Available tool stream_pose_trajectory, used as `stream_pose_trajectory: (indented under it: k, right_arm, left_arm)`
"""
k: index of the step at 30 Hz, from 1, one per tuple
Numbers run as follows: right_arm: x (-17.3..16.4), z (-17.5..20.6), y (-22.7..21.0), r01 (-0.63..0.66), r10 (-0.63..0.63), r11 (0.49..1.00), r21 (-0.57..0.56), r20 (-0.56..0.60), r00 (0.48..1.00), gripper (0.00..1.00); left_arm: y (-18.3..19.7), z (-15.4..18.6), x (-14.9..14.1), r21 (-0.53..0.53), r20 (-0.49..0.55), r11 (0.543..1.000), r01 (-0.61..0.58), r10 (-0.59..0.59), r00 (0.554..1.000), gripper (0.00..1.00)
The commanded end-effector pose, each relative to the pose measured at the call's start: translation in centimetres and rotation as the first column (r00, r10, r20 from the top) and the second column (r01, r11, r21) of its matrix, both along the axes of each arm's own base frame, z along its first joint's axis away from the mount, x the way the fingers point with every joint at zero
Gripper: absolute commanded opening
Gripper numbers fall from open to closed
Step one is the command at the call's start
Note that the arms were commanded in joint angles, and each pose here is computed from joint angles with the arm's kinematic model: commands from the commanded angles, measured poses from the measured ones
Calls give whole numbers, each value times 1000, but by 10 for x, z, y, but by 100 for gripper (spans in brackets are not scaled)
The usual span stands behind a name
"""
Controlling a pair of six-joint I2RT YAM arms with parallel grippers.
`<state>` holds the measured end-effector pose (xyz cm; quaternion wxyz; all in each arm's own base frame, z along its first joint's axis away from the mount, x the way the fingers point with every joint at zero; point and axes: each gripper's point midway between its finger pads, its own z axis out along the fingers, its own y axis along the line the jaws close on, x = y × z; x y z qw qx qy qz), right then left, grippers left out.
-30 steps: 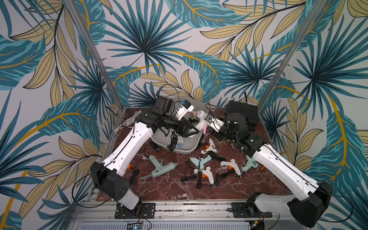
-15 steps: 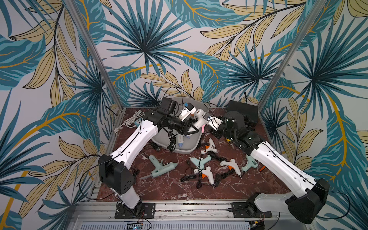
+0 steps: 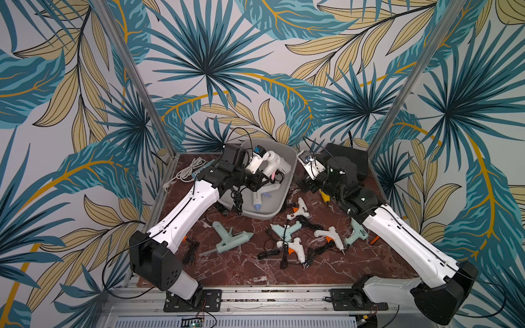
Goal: Put the hot melt glue gun into the storage box
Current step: Place the hot melt adhesive gun in the storage box.
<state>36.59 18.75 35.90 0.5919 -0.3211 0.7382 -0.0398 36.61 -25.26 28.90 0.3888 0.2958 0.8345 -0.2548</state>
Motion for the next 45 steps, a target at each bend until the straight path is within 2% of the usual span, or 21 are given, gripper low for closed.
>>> stream_pose_trajectory:
  k: [1,6,10,12,17,23,27,30,34,37,38,41,45]
  right_arm:
    - [-3,29,-21,121,-129,984,128,51,990,100]
    - [-5,46,-48,263,-289,923,281,53,956,99]
    - [-8,42,-58,331,-351,881,337,-4,937,100]
    - [-9,41,-61,348,-364,866,358,-24,931,99]
    - [-7,29,-65,403,-406,837,370,-74,911,99]
    - [-8,20,-73,457,-453,797,395,-109,885,99]
    - [-11,20,-75,458,-457,785,418,-110,883,99]
    - [-13,20,-74,448,-445,784,430,-114,888,100]
    - [-16,19,-75,451,-443,779,437,-125,888,99]
    - [-16,17,-75,450,-439,777,440,-132,889,99]
    - [-16,17,-74,449,-437,778,440,-134,889,99]
    - [-15,13,-72,451,-434,777,440,-145,889,99]
    - [-14,10,-69,445,-421,777,445,-158,893,99]
  left_arm:
    - [18,46,26,1,242,993,-120,117,963,0]
    - [31,41,48,63,294,974,-218,191,937,0]
    - [43,34,74,135,352,939,-316,253,901,0]
    - [53,29,91,195,388,903,-382,287,876,0]
    - [61,7,130,336,418,823,-459,306,855,0]
    - [75,-32,175,503,461,672,-544,323,826,0]
    - [78,-60,198,591,476,586,-554,301,826,0]
    - [77,-80,211,655,454,537,-532,283,845,0]
    - [79,-102,221,721,439,469,-509,259,860,0]
    - [81,-109,225,748,440,435,-502,241,865,0]
    - [82,-129,228,777,421,408,-479,230,878,0]
    - [85,-144,233,811,419,351,-468,208,884,0]
    - [84,-156,238,833,412,322,-449,181,893,0]
